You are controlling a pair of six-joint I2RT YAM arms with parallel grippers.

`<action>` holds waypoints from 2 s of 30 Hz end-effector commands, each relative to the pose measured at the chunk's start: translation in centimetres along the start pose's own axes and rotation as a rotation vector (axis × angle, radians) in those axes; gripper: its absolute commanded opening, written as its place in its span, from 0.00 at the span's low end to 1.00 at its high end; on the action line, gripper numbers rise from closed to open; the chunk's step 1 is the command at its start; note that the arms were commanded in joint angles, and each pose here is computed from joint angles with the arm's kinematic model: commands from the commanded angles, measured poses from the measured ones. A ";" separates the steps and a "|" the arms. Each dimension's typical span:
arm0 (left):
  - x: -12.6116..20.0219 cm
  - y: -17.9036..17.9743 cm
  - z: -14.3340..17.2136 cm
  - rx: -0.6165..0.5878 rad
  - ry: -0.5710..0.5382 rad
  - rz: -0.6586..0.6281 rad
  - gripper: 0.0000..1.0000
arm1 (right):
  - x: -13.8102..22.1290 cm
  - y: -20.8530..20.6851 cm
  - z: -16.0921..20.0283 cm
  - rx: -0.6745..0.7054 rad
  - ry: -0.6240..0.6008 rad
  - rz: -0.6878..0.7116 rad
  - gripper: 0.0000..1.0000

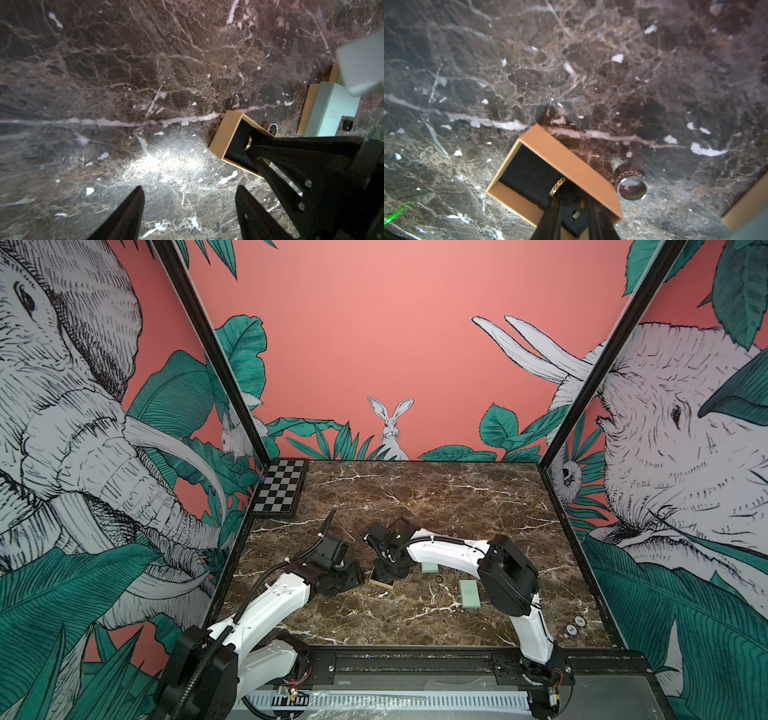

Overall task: Take the rings out of the lift-off lid box
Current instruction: Take out the ring from the jewelry box.

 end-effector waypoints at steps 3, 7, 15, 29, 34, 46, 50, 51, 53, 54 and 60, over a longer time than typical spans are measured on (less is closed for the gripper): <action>0.1 0.5 0.5 0.044 -0.015 0.003 0.70 | 0.0 -0.5 -0.8 0.037 -0.010 0.049 0.26; -0.2 0.8 0.9 0.070 -0.013 0.007 0.68 | -0.3 -0.9 -1.3 0.065 -0.018 0.094 0.25; 0.2 0.9 1.2 0.112 -0.059 0.019 0.65 | -0.6 -1.5 -2.0 0.059 0.001 0.075 0.19; 0.0 -1.9 -0.1 0.086 -0.114 0.014 0.62 | 0.5 -0.1 -2.4 0.114 -0.022 -0.037 0.07; -0.6 -3.1 -1.2 0.083 -0.114 0.016 0.60 | 1.1 0.1 -2.6 0.147 -0.039 -0.048 0.00; -3.0 -4.1 -1.3 0.060 -0.060 -0.007 0.45 | 2.2 0.3 -2.5 0.180 -0.060 -0.091 0.00; -3.7 -4.0 -1.5 0.041 -0.035 -0.044 0.42 | 2.3 0.3 -2.4 0.184 -0.063 -0.101 0.00; -3.9 -4.1 -1.5 0.038 -0.028 -0.051 0.41 | 2.2 0.3 -2.4 0.185 -0.062 -0.102 0.00; -4.3 -4.2 -1.5 0.032 -0.018 -0.055 0.39 | 2.1 0.3 -2.3 0.185 -0.057 -0.105 0.00; -4.5 -4.3 -1.6 0.029 -0.014 -0.059 0.38 | 1.9 0.4 -2.2 0.186 -0.050 -0.112 0.00; -5.2 -4.3 -1.6 -0.007 0.015 -0.091 0.29 | 1.5 0.4 -1.9 0.191 -0.032 -0.124 0.00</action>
Point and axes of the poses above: each gripper's point midway between its finger pads, its own x axis back along the fingers, its own y axis along the line the jaws close on, z = x × y, the point moved 8 cm from there along x, back along the fingers, and after that the axes turned 11 degrees about -x, right-handed, at the moved point
